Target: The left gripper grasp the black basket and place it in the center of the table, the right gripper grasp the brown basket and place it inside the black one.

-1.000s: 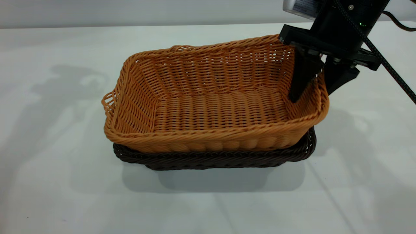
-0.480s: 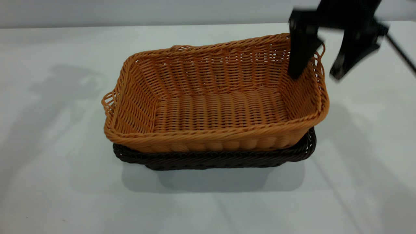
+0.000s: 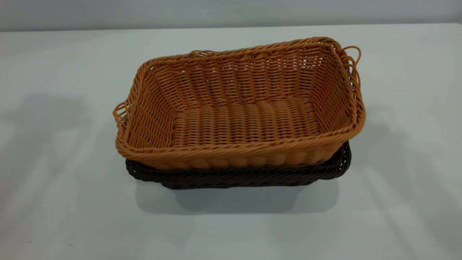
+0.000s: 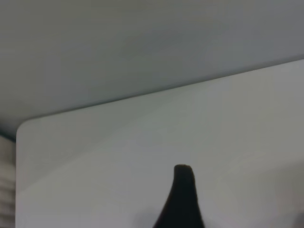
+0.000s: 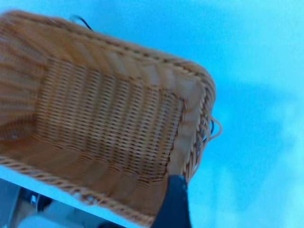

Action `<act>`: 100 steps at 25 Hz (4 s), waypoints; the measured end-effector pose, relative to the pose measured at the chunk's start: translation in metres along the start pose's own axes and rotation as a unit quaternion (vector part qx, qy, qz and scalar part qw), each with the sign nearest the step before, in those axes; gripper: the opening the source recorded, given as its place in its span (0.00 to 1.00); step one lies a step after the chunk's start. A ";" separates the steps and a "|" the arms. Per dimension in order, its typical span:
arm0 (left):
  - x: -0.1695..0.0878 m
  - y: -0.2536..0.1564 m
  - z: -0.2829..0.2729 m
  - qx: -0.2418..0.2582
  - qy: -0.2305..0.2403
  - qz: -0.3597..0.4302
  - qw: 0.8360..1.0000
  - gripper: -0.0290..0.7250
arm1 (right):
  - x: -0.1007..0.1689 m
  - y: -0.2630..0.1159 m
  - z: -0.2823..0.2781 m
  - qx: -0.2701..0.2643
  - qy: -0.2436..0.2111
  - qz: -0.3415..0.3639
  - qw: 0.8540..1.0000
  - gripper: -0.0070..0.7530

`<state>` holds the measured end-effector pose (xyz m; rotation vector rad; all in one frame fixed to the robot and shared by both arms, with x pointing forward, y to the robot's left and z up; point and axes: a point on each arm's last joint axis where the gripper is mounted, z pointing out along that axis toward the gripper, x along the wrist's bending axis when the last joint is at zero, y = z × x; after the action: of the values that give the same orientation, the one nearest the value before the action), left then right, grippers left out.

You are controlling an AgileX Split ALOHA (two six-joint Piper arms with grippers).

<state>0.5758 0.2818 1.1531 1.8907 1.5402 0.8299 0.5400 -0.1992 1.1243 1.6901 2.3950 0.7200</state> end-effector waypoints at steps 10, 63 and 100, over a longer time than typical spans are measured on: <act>-0.005 -0.041 -0.130 0.013 0.000 -0.052 0.999 0.81 | 0.039 -0.094 -0.162 -0.174 0.005 -0.049 0.984 0.79; -0.051 -0.317 -0.190 -0.029 -0.024 -0.026 0.999 0.81 | 0.027 -0.330 -0.066 -0.263 -0.011 -0.110 0.958 0.78; -0.047 -0.318 -0.190 -0.022 0.033 -0.113 0.993 0.81 | 0.028 -0.324 -0.063 -0.275 -0.114 0.000 0.955 0.78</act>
<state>0.2227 0.3021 1.0336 1.6337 1.7232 0.8230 0.2295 -0.2778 1.0395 1.4419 1.8109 1.0113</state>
